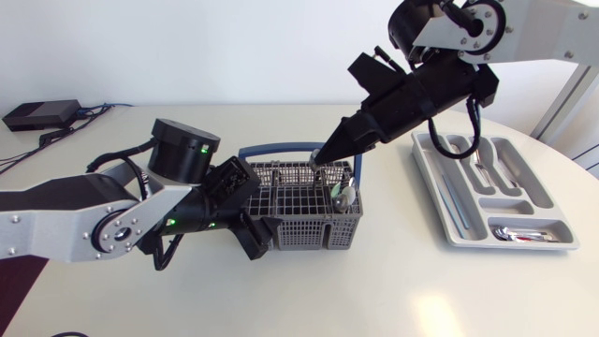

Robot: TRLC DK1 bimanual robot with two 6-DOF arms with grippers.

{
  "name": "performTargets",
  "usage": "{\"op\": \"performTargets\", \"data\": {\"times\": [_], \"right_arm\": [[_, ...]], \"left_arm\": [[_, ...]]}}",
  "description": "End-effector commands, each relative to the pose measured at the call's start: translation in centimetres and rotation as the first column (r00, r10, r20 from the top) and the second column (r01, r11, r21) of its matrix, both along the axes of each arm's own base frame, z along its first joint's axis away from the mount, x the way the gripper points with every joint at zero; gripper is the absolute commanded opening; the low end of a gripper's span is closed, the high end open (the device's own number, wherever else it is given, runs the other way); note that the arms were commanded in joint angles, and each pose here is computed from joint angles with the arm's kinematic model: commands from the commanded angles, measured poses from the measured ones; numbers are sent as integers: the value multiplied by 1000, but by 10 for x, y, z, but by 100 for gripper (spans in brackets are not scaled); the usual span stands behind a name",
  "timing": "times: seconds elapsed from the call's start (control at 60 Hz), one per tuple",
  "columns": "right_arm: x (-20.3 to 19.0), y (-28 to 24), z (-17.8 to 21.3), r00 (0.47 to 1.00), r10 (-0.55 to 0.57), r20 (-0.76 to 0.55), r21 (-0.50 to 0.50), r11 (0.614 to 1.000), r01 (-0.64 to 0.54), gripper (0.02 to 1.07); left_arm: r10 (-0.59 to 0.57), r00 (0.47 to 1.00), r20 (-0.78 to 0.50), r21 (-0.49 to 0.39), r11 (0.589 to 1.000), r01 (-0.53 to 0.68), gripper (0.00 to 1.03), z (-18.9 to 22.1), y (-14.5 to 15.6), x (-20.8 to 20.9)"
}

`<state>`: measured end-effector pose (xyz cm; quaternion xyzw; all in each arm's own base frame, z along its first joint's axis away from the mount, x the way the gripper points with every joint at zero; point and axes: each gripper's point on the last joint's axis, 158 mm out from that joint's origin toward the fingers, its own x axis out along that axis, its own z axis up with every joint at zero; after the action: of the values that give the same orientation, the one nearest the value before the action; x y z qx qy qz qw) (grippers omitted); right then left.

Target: Transfer all utensils from the basket to the drawer tray.

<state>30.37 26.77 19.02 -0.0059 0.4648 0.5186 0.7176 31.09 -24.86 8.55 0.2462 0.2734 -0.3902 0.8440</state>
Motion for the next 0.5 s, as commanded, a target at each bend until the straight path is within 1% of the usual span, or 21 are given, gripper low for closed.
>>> {"op": "performTargets", "data": {"times": [0.0,0.1,0.333,0.417,0.483], "right_arm": [[-6,0,8,999,38,8,10,999,-38,7],[-15,-2,23,997,57,52,17,998,-58,7],[-44,-13,49,989,108,104,14,994,-110,7],[-51,-28,61,989,63,131,29,997,-67,7],[-54,-45,65,988,-4,156,36,999,-2,7]], "left_arm": [[-3,1000,1,-2,1000,3,92,4,-2,-1],[-6,1000,4,1,1000,6,92,4,-2,-2],[-13,1000,4,3,1000,13,92,6,-4,-2],[-11,1000,8,3,1000,11,92,8,-2,-2],[-9,1000,15,-3,1000,9,92,12,-1,-3]]}}
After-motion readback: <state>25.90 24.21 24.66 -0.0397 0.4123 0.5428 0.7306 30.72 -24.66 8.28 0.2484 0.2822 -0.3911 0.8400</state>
